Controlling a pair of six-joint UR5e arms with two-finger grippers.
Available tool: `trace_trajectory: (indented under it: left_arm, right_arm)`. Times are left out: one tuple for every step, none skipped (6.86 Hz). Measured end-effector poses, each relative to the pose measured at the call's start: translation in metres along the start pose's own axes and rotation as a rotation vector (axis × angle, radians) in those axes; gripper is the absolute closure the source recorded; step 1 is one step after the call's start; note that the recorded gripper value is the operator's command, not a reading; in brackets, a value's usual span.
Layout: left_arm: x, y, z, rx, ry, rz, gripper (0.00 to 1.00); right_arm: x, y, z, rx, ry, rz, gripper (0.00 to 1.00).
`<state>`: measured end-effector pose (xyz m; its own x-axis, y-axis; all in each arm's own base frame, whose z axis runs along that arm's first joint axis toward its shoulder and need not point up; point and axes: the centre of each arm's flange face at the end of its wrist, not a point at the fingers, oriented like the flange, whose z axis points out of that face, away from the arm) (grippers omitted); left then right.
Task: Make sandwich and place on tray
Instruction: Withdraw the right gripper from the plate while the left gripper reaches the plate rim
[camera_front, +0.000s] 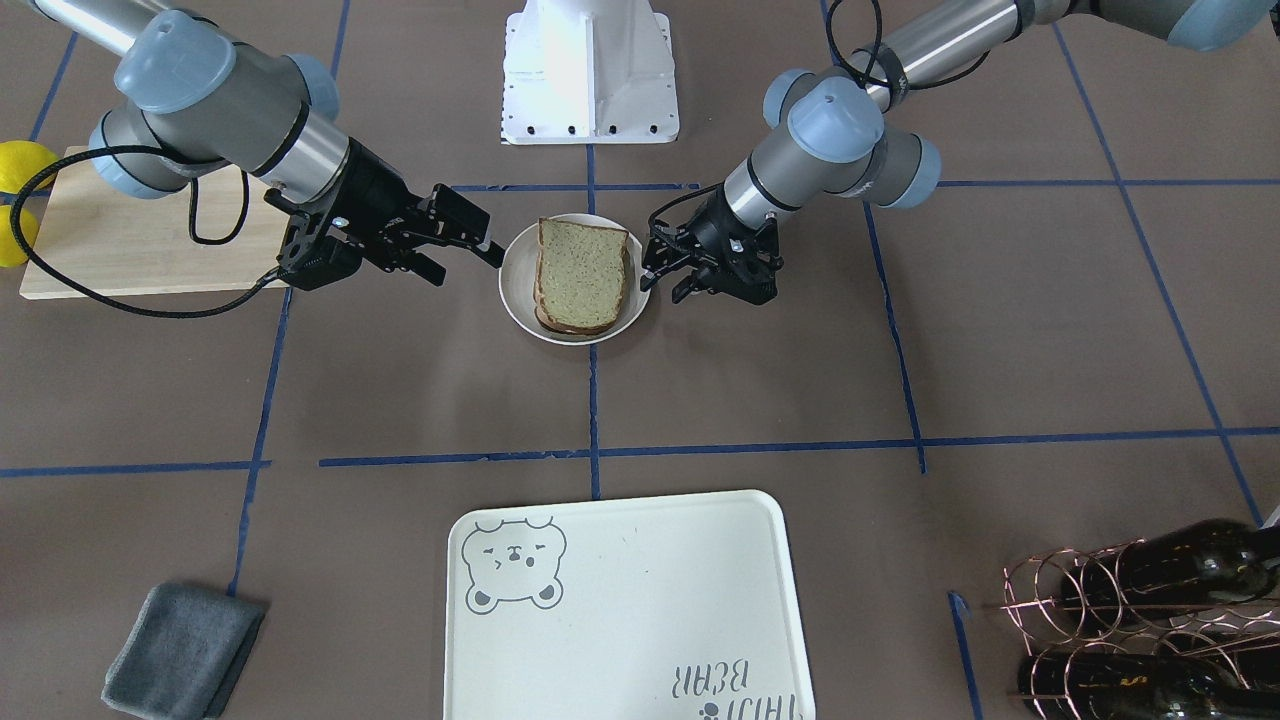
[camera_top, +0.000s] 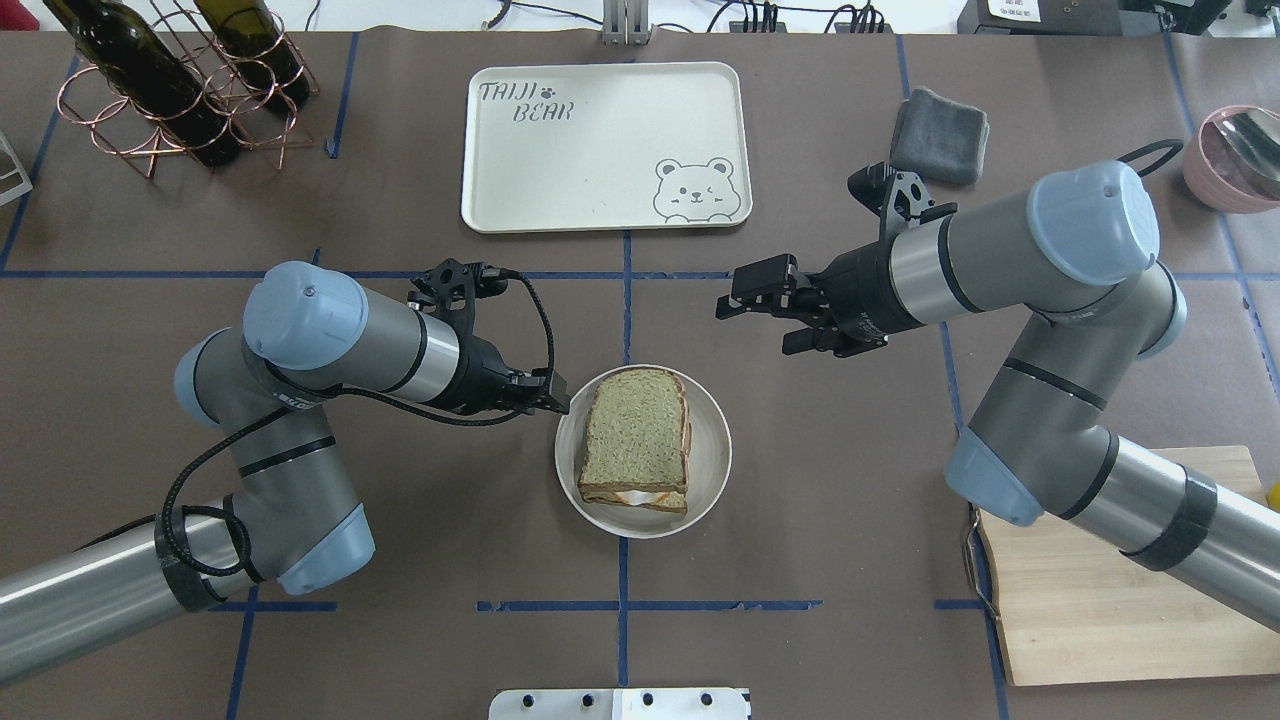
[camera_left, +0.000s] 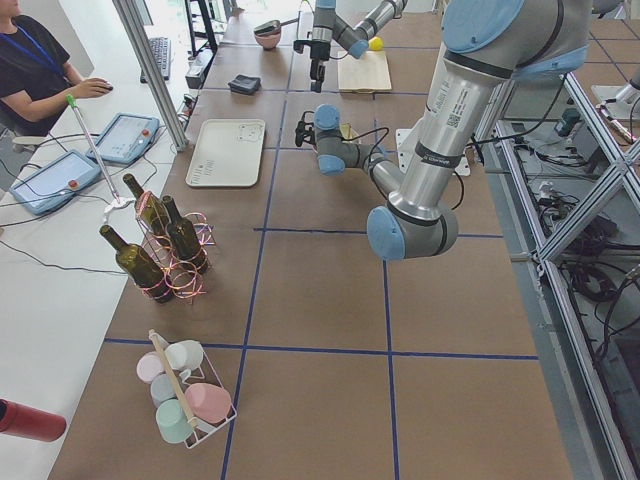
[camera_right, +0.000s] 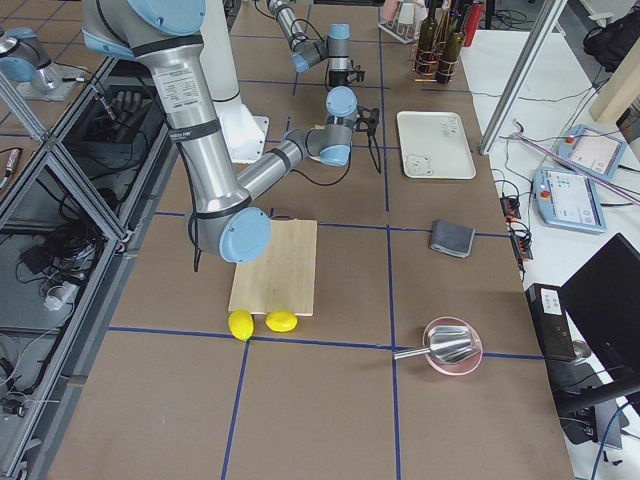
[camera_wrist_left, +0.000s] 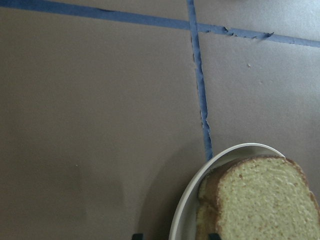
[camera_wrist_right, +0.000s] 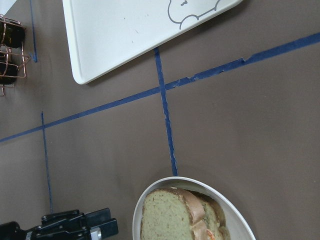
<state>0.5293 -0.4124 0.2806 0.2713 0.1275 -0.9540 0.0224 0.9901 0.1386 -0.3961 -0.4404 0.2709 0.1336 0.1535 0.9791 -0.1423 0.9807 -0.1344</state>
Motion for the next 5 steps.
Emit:
trace_trajectory:
  left_arm:
    - [0.0,0.007,0.009,-0.004,-0.007,0.001,0.52]
    - [0.001,0.013,0.017,-0.003,-0.015,0.004,0.54]
    - [0.0,0.016,0.021,-0.003,-0.019,0.005,0.55]
    - [0.0,0.017,0.023,-0.004,-0.021,0.005,0.57]
    - [0.0,0.017,0.025,-0.004,-0.023,0.003,0.58]
  right_arm:
    - [0.0,-0.002,-0.004,0.001,-0.002,0.0,0.0]
    - [0.0,-0.003,-0.006,0.004,-0.003,0.0,0.0]
    - [0.0,-0.003,-0.008,0.005,-0.005,0.0,0.0]
    - [0.0,-0.002,-0.011,0.006,-0.008,-0.002,0.0]
    - [0.001,-0.001,-0.013,0.007,-0.008,-0.002,0.0]
